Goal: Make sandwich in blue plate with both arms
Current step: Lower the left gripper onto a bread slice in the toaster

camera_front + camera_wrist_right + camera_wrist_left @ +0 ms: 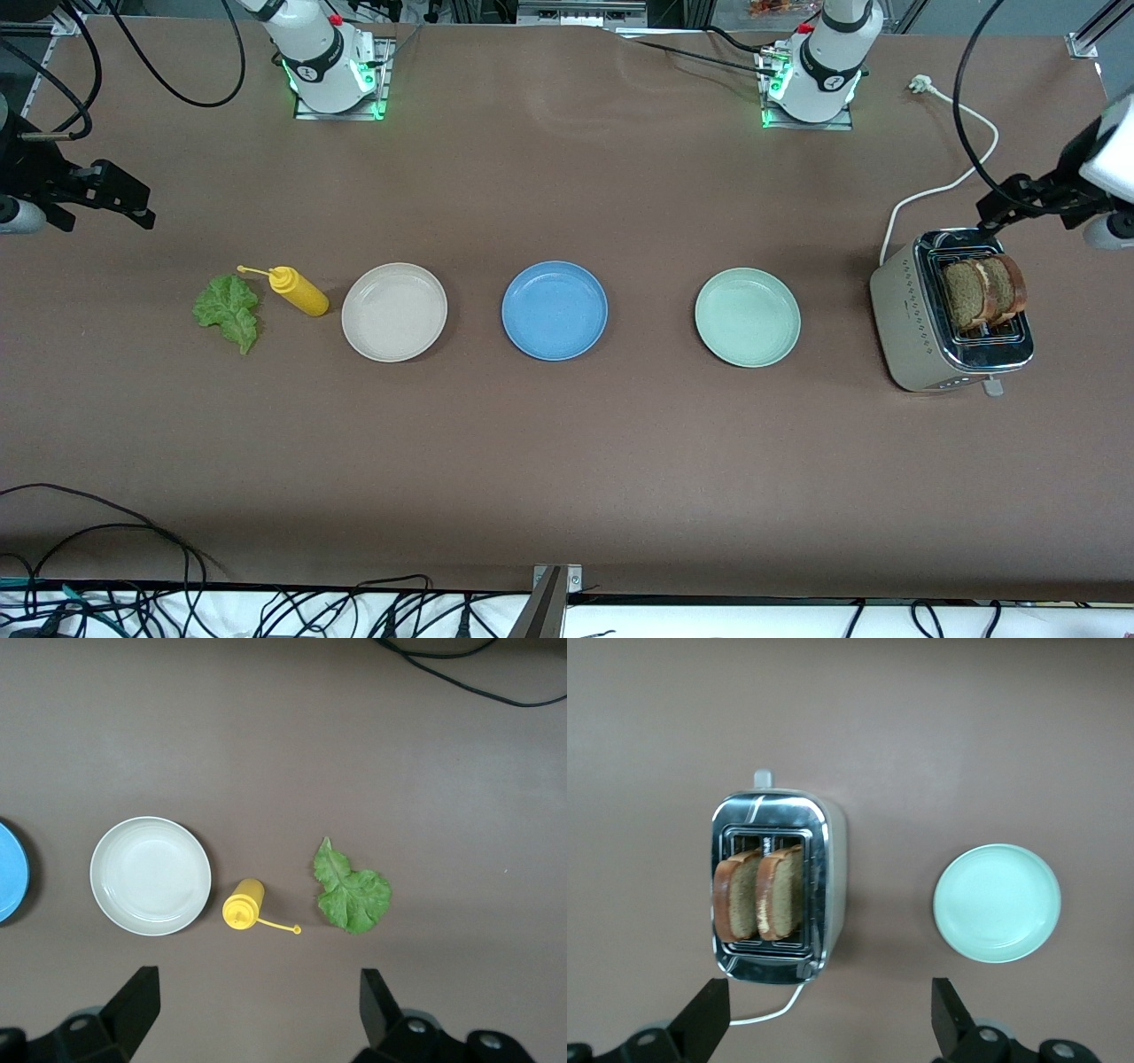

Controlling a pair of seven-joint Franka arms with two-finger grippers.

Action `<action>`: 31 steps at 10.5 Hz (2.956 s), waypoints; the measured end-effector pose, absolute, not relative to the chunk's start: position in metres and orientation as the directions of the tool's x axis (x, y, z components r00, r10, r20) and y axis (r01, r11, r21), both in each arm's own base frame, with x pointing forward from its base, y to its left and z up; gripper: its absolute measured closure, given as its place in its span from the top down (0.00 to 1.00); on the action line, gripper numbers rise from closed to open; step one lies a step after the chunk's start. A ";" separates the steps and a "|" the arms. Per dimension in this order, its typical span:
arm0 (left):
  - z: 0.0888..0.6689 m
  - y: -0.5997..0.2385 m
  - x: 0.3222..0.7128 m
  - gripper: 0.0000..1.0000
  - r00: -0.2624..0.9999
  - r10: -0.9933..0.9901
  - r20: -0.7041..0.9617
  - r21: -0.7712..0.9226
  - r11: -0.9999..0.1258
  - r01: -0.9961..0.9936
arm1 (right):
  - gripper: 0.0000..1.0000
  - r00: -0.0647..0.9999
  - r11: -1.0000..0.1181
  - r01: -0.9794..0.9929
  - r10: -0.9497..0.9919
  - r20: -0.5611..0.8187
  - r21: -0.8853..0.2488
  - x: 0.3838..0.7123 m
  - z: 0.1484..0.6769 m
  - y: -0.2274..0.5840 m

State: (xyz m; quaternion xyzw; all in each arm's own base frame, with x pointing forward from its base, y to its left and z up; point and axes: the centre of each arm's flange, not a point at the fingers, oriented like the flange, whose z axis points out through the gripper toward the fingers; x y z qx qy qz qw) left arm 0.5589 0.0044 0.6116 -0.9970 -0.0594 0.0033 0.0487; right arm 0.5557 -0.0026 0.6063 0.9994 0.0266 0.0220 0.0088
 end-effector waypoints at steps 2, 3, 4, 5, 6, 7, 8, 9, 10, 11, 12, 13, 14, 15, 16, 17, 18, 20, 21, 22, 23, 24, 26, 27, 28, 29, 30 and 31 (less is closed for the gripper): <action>0.571 0.032 0.568 1.00 0.987 0.145 -0.064 -0.104 -0.985 0.137 | 1.00 0.998 -0.998 0.054 0.055 0.043 0.019 0.556 0.606 -0.002; 0.553 0.035 0.572 1.00 0.987 0.146 -0.073 -0.104 -0.985 0.138 | 1.00 0.998 -0.998 0.054 0.055 0.043 0.019 0.556 0.606 -0.002; 0.539 0.035 0.575 1.00 0.987 0.143 -0.073 -0.104 -0.985 0.135 | 1.00 0.998 -0.998 0.054 0.055 0.043 0.019 0.556 0.606 -0.002; 0.529 0.036 0.576 1.00 0.987 0.143 -0.073 -0.104 -0.985 0.135 | 1.00 0.998 -0.998 0.054 0.055 0.043 0.019 0.556 0.606 -0.002; 0.521 0.040 0.576 1.00 0.986 0.149 -0.077 -0.104 -0.985 0.141 | 1.00 0.998 -0.998 0.054 0.055 0.043 0.019 0.556 0.606 -0.002; 0.513 0.048 0.576 1.00 0.983 0.162 -0.087 -0.106 -0.983 0.153 | 1.00 0.998 -0.998 0.055 0.056 0.041 0.019 0.556 0.605 -0.001; 0.505 0.057 0.578 1.00 0.980 0.176 -0.092 -0.107 -0.980 0.166 | 1.00 0.998 -0.998 0.055 0.056 0.039 0.019 0.557 0.604 -0.001; 0.497 0.065 0.581 1.00 0.981 0.168 -0.095 -0.106 -0.982 0.158 | 1.00 0.998 -0.998 0.056 0.057 0.038 0.019 0.557 0.603 -0.001; 0.487 0.071 0.582 1.00 0.983 0.154 -0.099 -0.104 -0.984 0.144 | 1.00 0.998 -0.998 0.057 0.057 0.037 0.019 0.557 0.603 0.000; 0.480 0.076 0.582 1.00 0.984 0.148 -0.103 -0.102 -0.985 0.137 | 1.00 0.998 -0.998 0.058 0.059 0.037 0.019 0.557 0.603 0.000; 0.477 0.078 0.582 1.00 0.984 0.147 -0.104 -0.102 -0.985 0.137 | 1.00 0.998 -0.998 0.059 0.059 0.037 0.019 0.557 0.603 0.001; 0.476 0.077 0.582 1.00 0.984 0.147 -0.103 -0.102 -0.985 0.136 | 1.00 0.998 -0.998 0.059 0.060 0.037 0.019 0.557 0.603 0.001; 0.477 0.077 0.582 1.00 0.984 0.146 -0.100 -0.102 -0.986 0.135 | 1.00 0.998 -0.998 0.059 0.060 0.037 0.019 0.557 0.603 0.001; 0.480 0.074 0.583 1.00 0.985 0.142 -0.094 -0.102 -0.986 0.132 | 1.00 0.998 -0.998 0.059 0.060 0.037 0.019 0.557 0.603 0.001; 0.487 0.069 0.582 1.00 0.987 0.137 -0.084 -0.101 -0.987 0.129 | 1.00 0.997 -0.998 0.059 0.060 0.037 0.019 0.557 0.603 0.001; 0.497 0.060 0.580 1.00 0.988 0.133 -0.072 -0.100 -0.987 0.126 | 1.00 0.997 -0.998 0.060 0.060 0.037 0.019 0.557 0.603 0.001; 0.509 0.051 0.577 1.00 0.990 0.129 -0.062 -0.100 -0.987 0.123 | 1.00 0.997 -0.998 0.060 0.060 0.037 0.019 0.557 0.603 0.001; 0.524 0.040 0.571 1.00 0.991 0.122 -0.047 -0.099 -0.988 0.116 | 1.00 0.997 -0.998 0.060 0.061 0.037 0.019 0.557 0.603 0.001; 0.526 0.040 0.570 1.00 0.991 0.123 -0.044 -0.099 -0.988 0.118 | 1.00 0.997 -0.998 0.060 0.061 0.037 0.019 0.557 0.603 0.001; 0.526 0.040 0.570 1.00 0.991 0.124 -0.044 -0.099 -0.988 0.119 | 1.00 0.997 -0.998 0.060 0.061 0.037 0.019 0.557 0.603 0.001; 0.526 0.040 0.570 1.00 0.991 0.124 -0.045 -0.099 -0.988 0.119 | 1.00 0.997 -0.998 0.060 0.061 0.037 0.019 0.557 0.603 0.001; 0.526 0.040 0.569 1.00 0.991 0.125 -0.046 -0.099 -0.988 0.120 | 1.00 0.997 -0.998 0.060 0.061 0.037 0.019 0.557 0.603 0.001; 0.526 0.040 0.569 1.00 0.991 0.125 -0.047 -0.099 -0.988 0.120 | 1.00 0.997 -0.998 0.060 0.061 0.037 0.019 0.557 0.603 0.001; 0.526 0.040 0.569 1.00 0.991 0.126 -0.048 -0.100 -0.988 0.120 | 1.00 0.997 -0.998 0.060 0.061 0.037 0.019 0.557 0.603 0.001; 0.524 0.041 0.569 1.00 0.990 0.127 -0.053 -0.100 -0.988 0.122 | 1.00 0.997 -0.998 0.062 0.062 0.037 0.019 0.557 0.603 0.002; 0.519 0.044 0.569 1.00 0.989 0.132 -0.062 -0.101 -0.987 0.126 | 1.00 0.997 -0.998 0.064 0.064 0.037 0.019 0.557 0.603 0.003; 0.514 0.047 0.568 1.00 0.988 0.138 -0.073 -0.102 -0.986 0.130 | 1.00 0.997 -0.998 0.064 0.065 0.037 0.019 0.557 0.603 0.004; 0.507 0.050 0.569 1.00 0.986 0.142 -0.084 -0.103 -0.986 0.133 | 1.00 0.997 -0.998 0.064 0.065 0.036 0.019 0.557 0.603 0.004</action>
